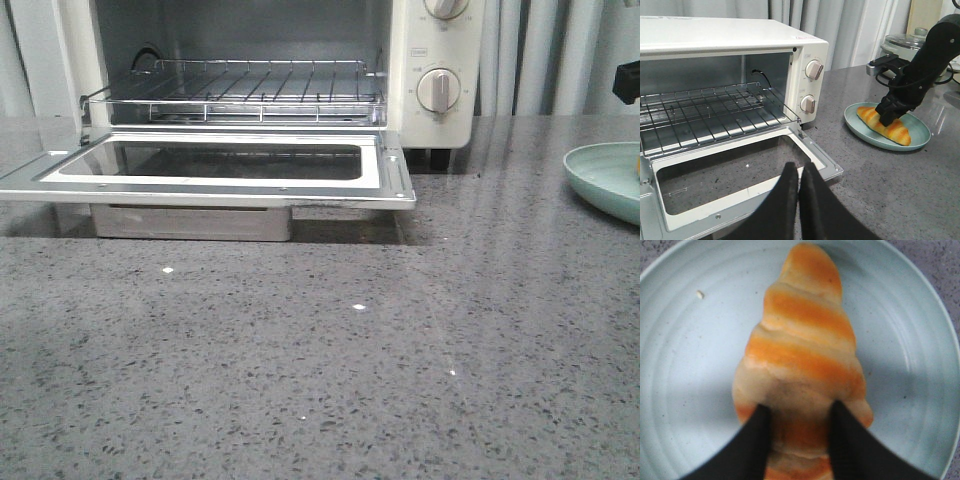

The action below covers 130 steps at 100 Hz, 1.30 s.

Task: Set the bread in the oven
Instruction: 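Lower the right gripper onto the croissant on the blue plate and grasp, then lift the croissant with the right gripper and carry it toward the oven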

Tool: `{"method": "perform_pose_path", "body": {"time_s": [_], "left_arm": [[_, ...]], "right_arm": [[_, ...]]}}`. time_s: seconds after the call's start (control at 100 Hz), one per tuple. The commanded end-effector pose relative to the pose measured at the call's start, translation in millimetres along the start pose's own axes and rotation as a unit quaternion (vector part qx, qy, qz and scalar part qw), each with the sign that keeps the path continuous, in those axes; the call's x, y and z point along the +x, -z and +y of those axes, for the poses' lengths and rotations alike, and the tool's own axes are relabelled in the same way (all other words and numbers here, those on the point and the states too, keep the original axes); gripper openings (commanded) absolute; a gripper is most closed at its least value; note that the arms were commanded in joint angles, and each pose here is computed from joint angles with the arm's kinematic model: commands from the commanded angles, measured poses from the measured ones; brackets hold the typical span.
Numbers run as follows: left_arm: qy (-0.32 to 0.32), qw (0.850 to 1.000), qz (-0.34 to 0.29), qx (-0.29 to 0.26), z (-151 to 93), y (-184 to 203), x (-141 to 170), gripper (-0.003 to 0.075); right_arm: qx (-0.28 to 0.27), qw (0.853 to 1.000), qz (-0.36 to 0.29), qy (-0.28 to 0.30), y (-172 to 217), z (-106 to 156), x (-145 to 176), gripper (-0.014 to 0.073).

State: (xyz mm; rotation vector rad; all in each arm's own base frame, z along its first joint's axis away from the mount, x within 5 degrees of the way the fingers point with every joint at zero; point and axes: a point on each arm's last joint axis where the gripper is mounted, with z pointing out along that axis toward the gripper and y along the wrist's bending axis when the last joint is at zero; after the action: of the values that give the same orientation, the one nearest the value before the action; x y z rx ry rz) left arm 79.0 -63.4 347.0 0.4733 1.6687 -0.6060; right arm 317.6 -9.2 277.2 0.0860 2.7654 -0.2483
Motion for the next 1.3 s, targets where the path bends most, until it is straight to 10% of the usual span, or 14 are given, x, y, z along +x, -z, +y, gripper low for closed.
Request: {"method": "perform_pose_path", "body": {"time_s": [0.0, 0.77, 1.29], "left_arm": [[-0.009, 0.999, -0.042, 0.000, -1.1, 2.4, -14.5, -0.0022], [-0.041, 0.980, -0.128, -0.144, 4.1, 59.7, -72.5, -0.0022], [-0.026, 0.982, -0.104, -0.156, 5.7, 58.2, -67.0, -0.0022]], "right_arm": [[0.010, 1.000, -0.024, 0.005, 14.6, -4.6, -5.0, -0.0066], [-0.049, 0.986, -0.115, 0.109, 142.3, 39.6, 41.2, -0.0071], [-0.204, 0.887, -0.250, 0.329, 203.9, 141.8, 69.4, -0.0071]]}}
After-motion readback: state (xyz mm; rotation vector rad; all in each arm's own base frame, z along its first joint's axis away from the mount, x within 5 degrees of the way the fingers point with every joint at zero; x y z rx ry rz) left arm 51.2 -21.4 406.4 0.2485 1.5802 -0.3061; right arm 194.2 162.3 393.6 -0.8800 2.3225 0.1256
